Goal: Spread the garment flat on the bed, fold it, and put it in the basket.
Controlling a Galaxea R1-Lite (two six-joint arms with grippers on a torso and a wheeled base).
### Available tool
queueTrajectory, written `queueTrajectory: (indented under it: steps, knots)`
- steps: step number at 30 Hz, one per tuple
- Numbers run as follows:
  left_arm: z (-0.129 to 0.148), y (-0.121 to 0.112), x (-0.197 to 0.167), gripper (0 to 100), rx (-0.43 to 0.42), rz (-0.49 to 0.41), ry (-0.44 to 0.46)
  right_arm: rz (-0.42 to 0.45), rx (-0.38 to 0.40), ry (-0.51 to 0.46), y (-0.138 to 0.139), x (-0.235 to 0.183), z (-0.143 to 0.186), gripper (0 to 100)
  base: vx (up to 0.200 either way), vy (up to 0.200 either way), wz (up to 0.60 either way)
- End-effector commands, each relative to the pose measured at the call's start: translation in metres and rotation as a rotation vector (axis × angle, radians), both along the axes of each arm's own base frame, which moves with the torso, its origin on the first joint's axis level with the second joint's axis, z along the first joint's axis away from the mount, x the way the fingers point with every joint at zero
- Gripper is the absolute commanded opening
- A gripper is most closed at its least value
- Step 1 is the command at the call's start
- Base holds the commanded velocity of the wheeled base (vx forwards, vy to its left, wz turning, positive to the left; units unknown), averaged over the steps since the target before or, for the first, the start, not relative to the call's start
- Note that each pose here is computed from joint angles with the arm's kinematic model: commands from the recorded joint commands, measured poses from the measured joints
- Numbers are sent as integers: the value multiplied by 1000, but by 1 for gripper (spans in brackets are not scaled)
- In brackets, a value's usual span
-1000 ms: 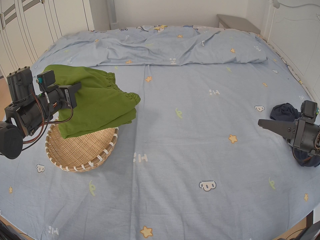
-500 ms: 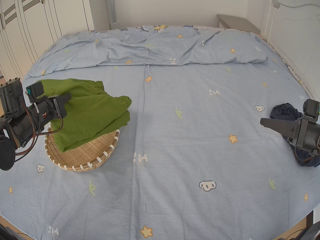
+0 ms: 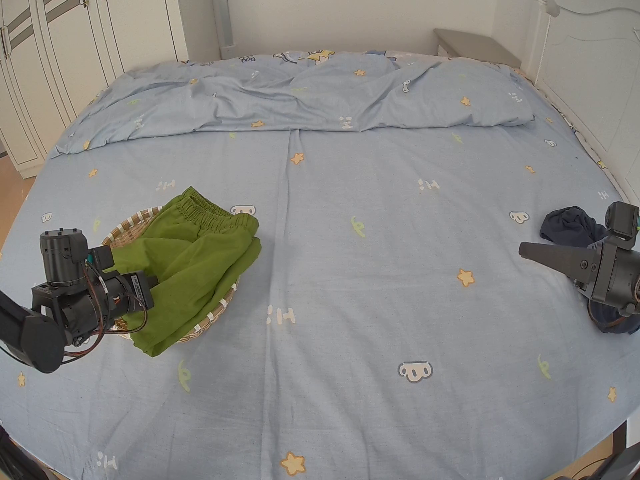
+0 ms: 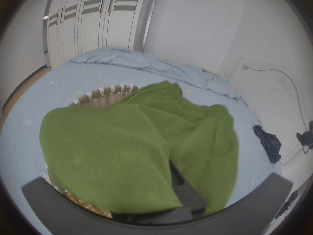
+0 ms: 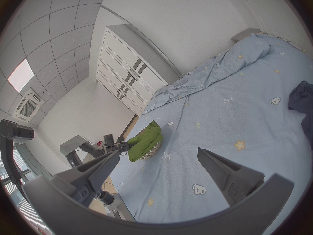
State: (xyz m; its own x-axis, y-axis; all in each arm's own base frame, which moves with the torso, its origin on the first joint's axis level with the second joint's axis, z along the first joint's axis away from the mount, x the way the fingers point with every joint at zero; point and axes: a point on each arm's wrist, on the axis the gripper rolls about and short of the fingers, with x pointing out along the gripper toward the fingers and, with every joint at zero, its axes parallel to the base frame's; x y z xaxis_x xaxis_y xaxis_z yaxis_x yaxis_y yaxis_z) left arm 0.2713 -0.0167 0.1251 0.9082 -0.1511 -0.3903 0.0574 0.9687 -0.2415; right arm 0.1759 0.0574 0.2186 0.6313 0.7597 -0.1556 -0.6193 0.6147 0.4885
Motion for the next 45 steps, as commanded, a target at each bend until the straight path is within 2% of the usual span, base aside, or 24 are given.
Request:
queueTrajectory:
  steps: [1,5,11,12,19,22,25,30,33,38,40,41,45]
  knots:
    - [-46,18,33,0,-13,72,122,4,-1,5,1,-1,-1,100,0,0,0]
    - [-63,22,48,0,-14,85,162,3,-1,5,0,0,-1,100,0,0,0]
    - [-60,23,48,0,-14,89,154,3,-2,6,1,0,-1,100,0,0,0]
    - [-57,22,47,100,-16,88,144,3,-2,8,1,0,-1,100,0,0,0]
    - [-9,21,26,100,-12,88,16,3,-1,5,0,0,-1,100,0,0,0]
    - [2,22,20,100,-8,88,5,3,-1,5,0,0,-1,100,0,0,0]
    - [37,22,-5,100,22,97,59,3,-3,11,0,0,-1,100,0,0,0]
    - [69,24,-28,100,26,105,158,4,-3,12,1,-1,-1,100,0,0,0]
    - [78,27,-35,100,25,121,166,3,-3,11,0,0,0,100,0,0,0]
    - [110,33,-65,100,51,174,128,2,2,-16,-1,-7,4,100,0,0,0]
    - [110,33,-65,100,51,174,128,2,2,-16,-1,-7,4,100,0,0,0]
    - [133,31,-95,100,67,183,88,4,6,-66,-4,-19,10,100,0,0,0]
    - [147,25,-135,100,66,163,12,26,-34,-140,-9,-44,3,100,0,0,0]
